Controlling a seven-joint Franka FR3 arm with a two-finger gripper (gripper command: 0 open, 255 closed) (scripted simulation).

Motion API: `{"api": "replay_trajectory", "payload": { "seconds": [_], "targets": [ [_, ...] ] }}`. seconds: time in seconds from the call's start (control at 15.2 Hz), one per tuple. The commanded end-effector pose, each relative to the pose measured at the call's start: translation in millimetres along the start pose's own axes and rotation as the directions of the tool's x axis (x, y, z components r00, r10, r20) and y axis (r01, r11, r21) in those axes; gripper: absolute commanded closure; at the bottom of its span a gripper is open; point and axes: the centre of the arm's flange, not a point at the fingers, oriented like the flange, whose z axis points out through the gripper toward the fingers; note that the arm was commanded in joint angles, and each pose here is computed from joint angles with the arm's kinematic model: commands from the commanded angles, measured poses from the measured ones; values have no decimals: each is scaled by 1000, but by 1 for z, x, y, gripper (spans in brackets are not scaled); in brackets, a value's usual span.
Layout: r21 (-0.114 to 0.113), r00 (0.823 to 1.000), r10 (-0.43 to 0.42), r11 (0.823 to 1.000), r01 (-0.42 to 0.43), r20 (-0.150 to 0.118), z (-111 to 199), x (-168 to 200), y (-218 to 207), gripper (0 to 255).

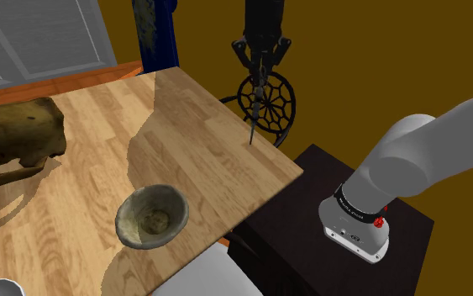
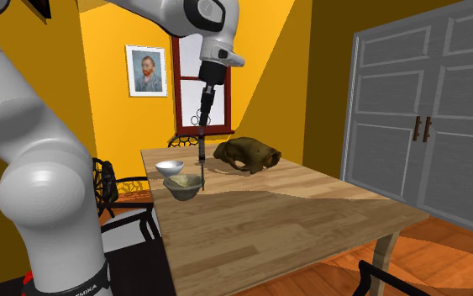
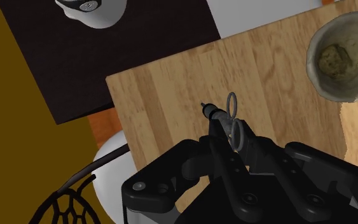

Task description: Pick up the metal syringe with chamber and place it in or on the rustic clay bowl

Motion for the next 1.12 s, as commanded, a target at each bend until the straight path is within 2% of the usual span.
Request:
{"api": "replay_trajectory", "payload": {
  "seconds": [0.0, 0.07, 1.06],
  "targets": [
    [0, 1000, 0, 1000, 0, 0, -10, -3, 1, 255],
    [0, 1000, 0, 1000, 0, 0, -13, -3, 1, 255],
    [0, 1000, 0, 1000, 0, 0, -61, -76, -177, 255]
  ]
}}
